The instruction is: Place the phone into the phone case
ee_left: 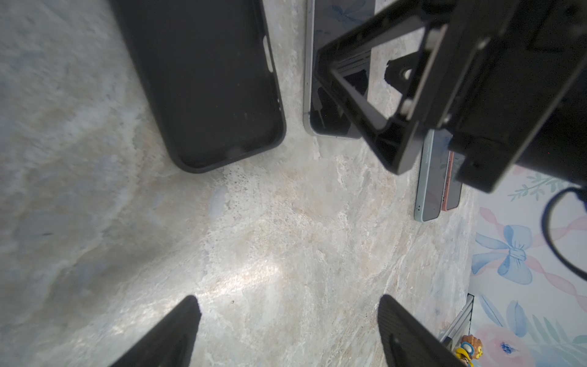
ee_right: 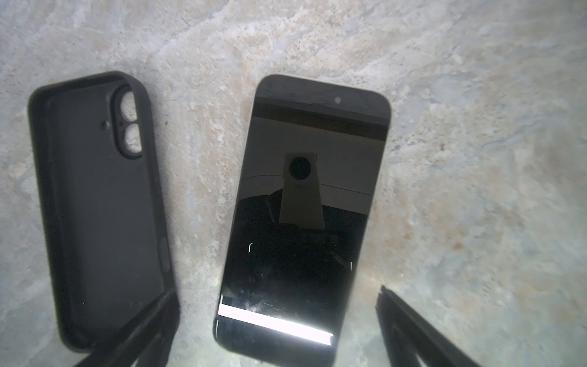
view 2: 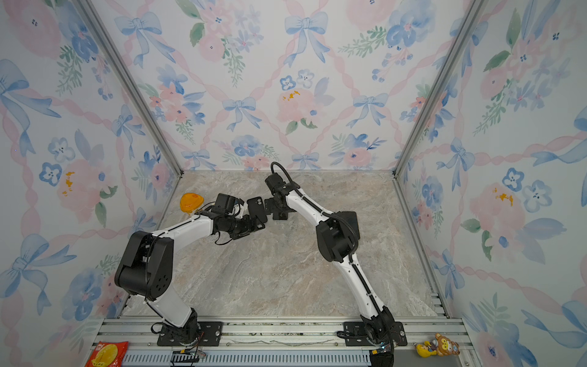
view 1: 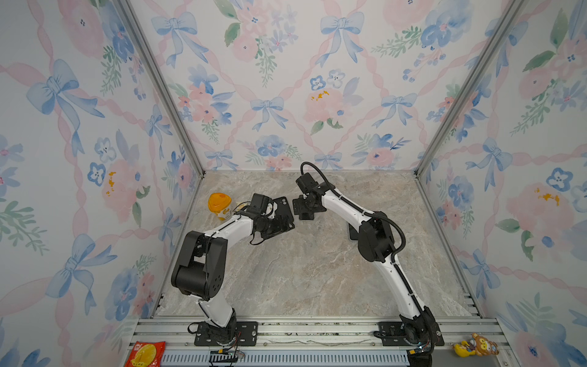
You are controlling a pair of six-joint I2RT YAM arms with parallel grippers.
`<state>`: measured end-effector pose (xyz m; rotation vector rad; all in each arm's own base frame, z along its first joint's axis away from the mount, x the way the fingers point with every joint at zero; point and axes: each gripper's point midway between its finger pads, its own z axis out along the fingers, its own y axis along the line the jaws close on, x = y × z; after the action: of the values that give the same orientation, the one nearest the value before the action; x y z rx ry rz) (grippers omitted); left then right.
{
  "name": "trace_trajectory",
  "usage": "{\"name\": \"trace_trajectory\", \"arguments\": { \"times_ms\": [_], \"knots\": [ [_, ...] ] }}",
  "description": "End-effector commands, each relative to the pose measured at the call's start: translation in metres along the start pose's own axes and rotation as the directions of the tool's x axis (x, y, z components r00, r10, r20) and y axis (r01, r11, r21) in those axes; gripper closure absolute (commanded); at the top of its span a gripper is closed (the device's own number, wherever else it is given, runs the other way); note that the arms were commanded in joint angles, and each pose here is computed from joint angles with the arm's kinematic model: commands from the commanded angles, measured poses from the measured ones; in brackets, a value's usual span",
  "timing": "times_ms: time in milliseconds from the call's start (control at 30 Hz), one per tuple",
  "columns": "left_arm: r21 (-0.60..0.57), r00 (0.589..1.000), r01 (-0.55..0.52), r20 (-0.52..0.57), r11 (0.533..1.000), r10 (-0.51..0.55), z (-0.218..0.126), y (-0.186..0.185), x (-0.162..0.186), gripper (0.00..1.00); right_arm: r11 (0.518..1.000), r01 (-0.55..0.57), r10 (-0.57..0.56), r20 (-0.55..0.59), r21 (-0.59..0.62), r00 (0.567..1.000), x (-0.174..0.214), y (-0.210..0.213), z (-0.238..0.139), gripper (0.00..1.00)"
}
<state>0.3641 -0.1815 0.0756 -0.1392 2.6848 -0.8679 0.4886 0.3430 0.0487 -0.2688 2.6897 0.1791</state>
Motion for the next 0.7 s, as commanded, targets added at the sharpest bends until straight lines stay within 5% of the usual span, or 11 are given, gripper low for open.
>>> {"name": "trace_trajectory", "arguments": {
  "times_ms": [0,200,500,667],
  "knots": [
    [0.007,1.0,-0.003,-0.011,1.0,0.004,-0.003,0.002,0.003,0.11,1.0,-0.006,0.007,-0.05,0.016,0.999,0.011,-0.002,0.014,0.01],
    [0.003,1.0,-0.002,-0.018,1.0,0.002,-0.001,0.004,0.005,0.11,0.995,0.044,-0.038,-0.072,0.088,0.997,0.023,-0.007,0.031,0.02],
    [-0.004,1.0,0.009,0.013,1.0,-0.009,-0.008,0.009,-0.004,0.12,0.998,0.016,-0.008,-0.137,0.063,0.991,0.041,-0.006,0.041,0.18],
    [-0.109,0.998,0.011,0.06,0.994,-0.005,-0.017,0.023,-0.03,0.14,0.998,0.031,-0.022,-0.141,0.059,0.99,0.042,-0.007,0.037,0.25]
  ]
}}
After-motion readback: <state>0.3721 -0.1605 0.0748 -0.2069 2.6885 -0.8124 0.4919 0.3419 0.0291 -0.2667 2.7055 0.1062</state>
